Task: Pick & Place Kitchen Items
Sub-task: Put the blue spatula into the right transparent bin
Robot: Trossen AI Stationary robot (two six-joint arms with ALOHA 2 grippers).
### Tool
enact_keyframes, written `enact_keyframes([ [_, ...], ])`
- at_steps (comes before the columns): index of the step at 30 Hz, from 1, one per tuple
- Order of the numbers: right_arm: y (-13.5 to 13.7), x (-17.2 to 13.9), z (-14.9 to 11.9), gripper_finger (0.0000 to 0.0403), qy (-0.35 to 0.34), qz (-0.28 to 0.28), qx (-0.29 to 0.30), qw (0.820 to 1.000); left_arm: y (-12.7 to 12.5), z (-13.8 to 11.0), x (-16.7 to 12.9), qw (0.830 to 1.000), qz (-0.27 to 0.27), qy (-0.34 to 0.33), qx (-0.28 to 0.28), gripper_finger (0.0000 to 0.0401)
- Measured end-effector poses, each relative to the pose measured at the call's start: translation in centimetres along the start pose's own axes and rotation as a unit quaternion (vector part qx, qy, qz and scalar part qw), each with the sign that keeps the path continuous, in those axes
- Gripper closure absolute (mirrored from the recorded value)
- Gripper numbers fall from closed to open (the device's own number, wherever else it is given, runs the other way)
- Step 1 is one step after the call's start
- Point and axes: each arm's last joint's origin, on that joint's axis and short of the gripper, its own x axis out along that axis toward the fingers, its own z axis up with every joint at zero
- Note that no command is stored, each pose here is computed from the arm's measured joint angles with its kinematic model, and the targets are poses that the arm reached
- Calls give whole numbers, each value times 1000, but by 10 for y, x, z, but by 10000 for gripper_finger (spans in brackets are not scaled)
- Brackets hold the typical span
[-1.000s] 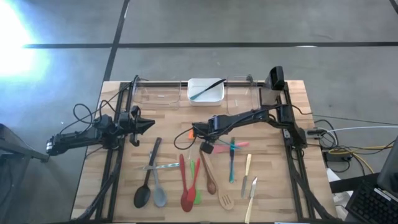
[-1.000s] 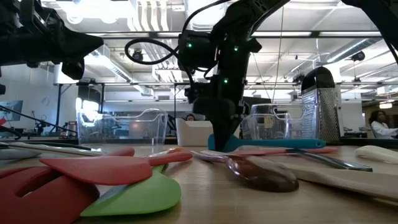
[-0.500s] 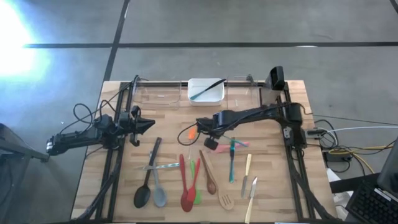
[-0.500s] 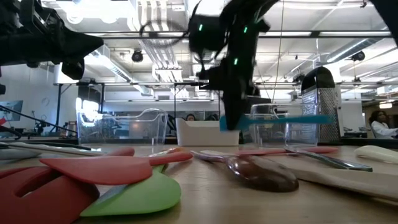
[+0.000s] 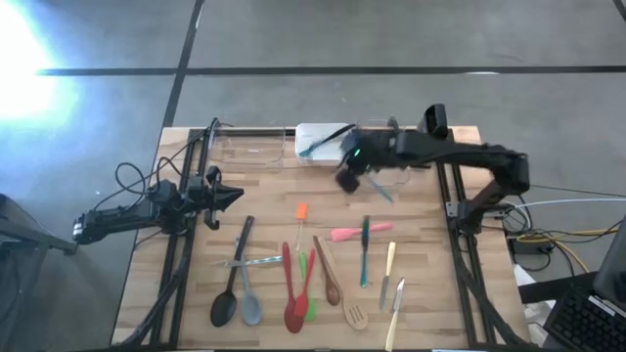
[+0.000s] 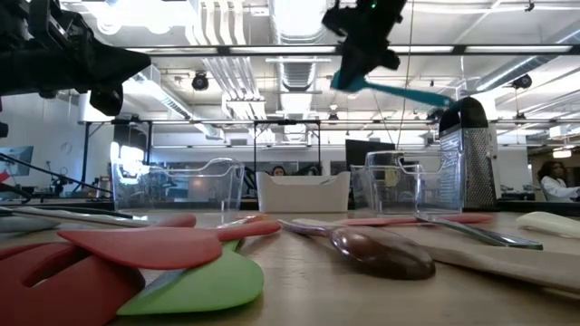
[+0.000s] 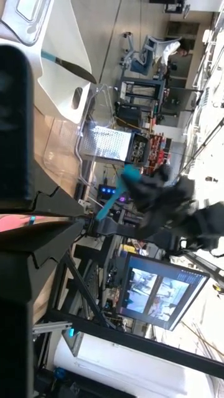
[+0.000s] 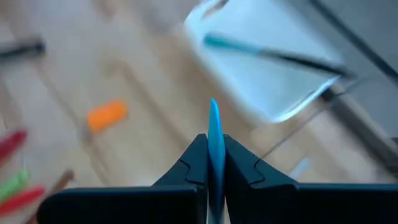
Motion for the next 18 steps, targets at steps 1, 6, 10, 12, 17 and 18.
enact_keyframes([
  [1,-10,-6,5,390,-13,-3,13,1000,0,0,0,1000,0,0,0,375],
  [6,-53,-15,22,390,-38,-38,53,997,0,0,0,1000,0,0,0,375],
  [10,-81,-13,33,390,-45,-65,87,993,0,0,0,1000,0,0,1,375],
  [12,-91,-7,37,390,-40,-77,100,991,0,0,0,1000,0,0,2,375],
  [17,-108,13,43,390,-20,-96,115,988,0,0,0,1000,0,1,2,375],
  [18,-111,19,43,390,-12,-101,115,988,0,0,0,1000,0,1,2,375],
])
